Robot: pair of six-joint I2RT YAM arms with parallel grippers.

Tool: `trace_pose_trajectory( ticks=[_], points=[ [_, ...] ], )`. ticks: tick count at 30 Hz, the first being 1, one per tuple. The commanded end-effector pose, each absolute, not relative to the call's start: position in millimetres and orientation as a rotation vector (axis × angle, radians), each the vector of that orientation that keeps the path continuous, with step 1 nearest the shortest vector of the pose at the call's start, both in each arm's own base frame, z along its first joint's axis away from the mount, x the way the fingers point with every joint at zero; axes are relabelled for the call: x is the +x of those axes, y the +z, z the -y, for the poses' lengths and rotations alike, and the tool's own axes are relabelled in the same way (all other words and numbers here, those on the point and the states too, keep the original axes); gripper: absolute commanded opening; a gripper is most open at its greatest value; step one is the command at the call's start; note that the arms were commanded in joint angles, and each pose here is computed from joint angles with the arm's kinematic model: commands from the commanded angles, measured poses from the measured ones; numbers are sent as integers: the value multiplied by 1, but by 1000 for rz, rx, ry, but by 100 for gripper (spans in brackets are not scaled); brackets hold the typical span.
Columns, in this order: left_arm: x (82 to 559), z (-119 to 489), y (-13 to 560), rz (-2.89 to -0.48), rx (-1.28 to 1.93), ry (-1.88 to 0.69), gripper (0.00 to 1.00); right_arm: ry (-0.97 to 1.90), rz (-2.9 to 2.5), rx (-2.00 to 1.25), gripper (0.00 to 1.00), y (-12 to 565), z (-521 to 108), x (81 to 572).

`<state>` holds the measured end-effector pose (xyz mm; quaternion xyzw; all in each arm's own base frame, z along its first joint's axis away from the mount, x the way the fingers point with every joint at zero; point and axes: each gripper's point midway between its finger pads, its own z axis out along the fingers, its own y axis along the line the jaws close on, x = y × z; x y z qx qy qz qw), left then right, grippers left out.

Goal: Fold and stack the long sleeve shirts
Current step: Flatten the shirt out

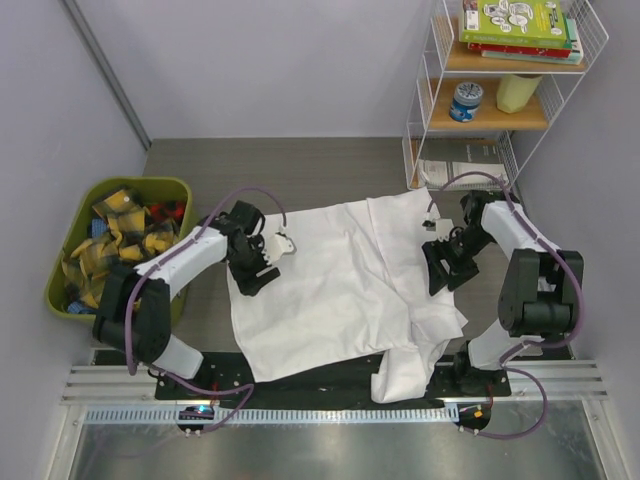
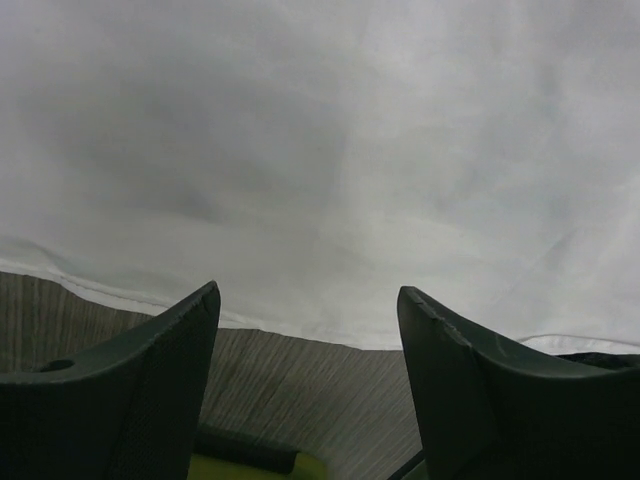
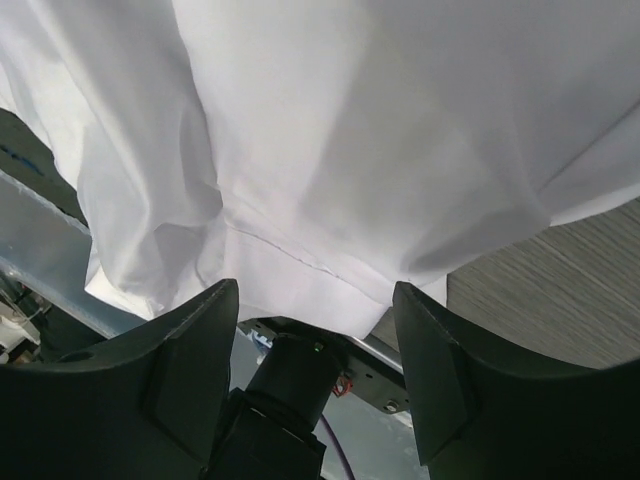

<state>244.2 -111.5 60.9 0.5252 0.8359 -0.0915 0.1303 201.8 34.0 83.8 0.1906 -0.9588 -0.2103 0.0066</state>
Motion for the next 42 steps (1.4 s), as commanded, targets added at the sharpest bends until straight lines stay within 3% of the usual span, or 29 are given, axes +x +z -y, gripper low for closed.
trace_pose_trajectory(
  ticks=[1, 11, 15, 16, 18, 19, 21, 25, 31, 36, 40, 42],
  points=[
    [256, 88, 35, -2449, 1617, -71, 69, -579, 2984, 512, 68, 67, -29, 207],
    [270, 53, 10, -2510, 1652, 126, 53, -431, 2956, 474, 69, 55, -13, 196],
    [274, 30, 11, -2557, 1600, 138, 52, -484, 2931, 452, 66, 51, -19, 197],
    [272, 33, 14, -2555, 1597, 100, 53, -500, 2929, 452, 63, 51, -21, 199],
    [273, 36, 20, -2546, 1572, 75, 58, -579, 2901, 449, 48, 52, -30, 198],
    [271, 44, 25, -2531, 1548, 17, 60, -612, 2889, 458, 35, 53, -33, 197],
    [274, 50, 33, -2527, 1503, -16, 61, -675, 2858, 470, 27, 58, -40, 191],
    [277, 54, 43, -2498, 1480, -26, 62, -722, 2890, 505, 1, 72, -45, 193],
    [277, 62, 54, -2458, 1451, -70, 64, -905, 3042, 724, 1, 124, -64, 213],
    [280, 81, 79, -2409, 1371, -183, 70, -1081, 3230, 944, 1, 196, -108, 274],
    [295, 99, 110, -2360, 1274, -261, 71, -1008, 3410, 1116, 1, 222, -156, 372],
    [304, 104, 122, -2337, 1219, -277, 71, -956, 3579, 1151, 1, 264, -172, 429]
  ],
)
